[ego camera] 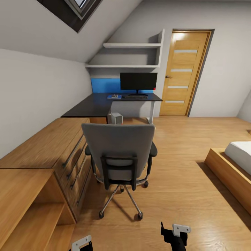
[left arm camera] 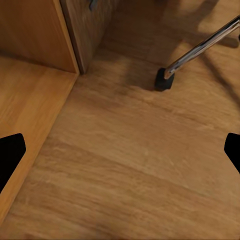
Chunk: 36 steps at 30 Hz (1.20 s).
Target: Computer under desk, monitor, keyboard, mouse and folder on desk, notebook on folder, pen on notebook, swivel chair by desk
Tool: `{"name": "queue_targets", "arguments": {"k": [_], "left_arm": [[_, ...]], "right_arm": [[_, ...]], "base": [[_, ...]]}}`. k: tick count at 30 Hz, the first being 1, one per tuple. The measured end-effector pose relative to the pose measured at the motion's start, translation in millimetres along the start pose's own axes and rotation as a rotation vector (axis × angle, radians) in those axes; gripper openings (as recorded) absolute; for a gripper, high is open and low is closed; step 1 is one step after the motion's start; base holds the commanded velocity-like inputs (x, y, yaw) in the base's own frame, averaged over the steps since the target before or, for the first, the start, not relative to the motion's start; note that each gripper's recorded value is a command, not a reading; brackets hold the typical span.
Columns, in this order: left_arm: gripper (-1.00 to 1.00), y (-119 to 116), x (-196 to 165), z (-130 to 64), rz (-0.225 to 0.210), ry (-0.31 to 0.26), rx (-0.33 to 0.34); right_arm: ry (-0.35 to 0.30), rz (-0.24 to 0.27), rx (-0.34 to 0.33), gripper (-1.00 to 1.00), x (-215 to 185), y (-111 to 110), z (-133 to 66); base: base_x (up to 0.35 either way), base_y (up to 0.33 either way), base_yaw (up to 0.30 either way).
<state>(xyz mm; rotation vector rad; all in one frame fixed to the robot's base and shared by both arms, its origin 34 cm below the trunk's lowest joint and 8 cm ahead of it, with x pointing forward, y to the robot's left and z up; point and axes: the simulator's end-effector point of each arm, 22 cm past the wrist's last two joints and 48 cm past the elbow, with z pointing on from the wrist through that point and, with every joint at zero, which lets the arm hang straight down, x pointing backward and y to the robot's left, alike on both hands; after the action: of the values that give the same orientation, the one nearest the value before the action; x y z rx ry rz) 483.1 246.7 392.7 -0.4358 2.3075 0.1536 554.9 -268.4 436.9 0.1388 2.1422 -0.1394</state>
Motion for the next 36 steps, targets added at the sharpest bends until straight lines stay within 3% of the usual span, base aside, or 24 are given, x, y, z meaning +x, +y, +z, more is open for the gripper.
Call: {"name": "queue_targets", "arguments": {"k": [8, 10, 14, 17, 21, 25, 31, 36], "left_arm": [[1.0, 0, 16, 9.6, 0.003, 0.01, 0.006], [1.0, -1, 38, 11.2, 0.028, 0.097, 0.012], [1.0, -15, 49, 17.9, 0.033, 0.159, 0.042], [1.0, -34, 32, 28.8, 0.019, 0.158, 0.089], [1.0, -47, 22, 41.1, 0.029, 0.189, 0.116], [1.0, -71, -20, 61.5, 0.045, 0.198, 0.149], [1.0, -95, -69, 81.0, 0.058, 0.195, 0.178], [1.0, -96, -92, 93.5, 0.057, 0.166, 0.185]], "right_arm": [[-0.003, -0.001, -0.001, 1.0, 14, 0, 7.2], [-0.014, 0.004, -0.006, 1.0, 14, 3, 10.1], [-0.053, 0.028, -0.028, 1.0, 3, 16, 18.4], [-0.072, 0.049, -0.044, 1.0, -4, 27, 24.9], [-0.05, 0.056, -0.06, 1.0, -16, 40, 41.6], [-0.021, 0.044, -0.071, 1.0, -68, 54, 77.2], [-0.025, 0.029, -0.057, 1.0, -119, 48, 106.7], [-0.012, 0.021, -0.058, 1.0, -134, 49, 118.6]], "base": [[0.0, 0.0, 0.0], [0.0, 0.0, 0.0], [0.0, 0.0, 0.0], [0.0, 0.0, 0.0], [0.0, 0.0, 0.0], [0.0, 0.0, 0.0], [0.0, 0.0, 0.0], [0.0, 0.0, 0.0]]}}
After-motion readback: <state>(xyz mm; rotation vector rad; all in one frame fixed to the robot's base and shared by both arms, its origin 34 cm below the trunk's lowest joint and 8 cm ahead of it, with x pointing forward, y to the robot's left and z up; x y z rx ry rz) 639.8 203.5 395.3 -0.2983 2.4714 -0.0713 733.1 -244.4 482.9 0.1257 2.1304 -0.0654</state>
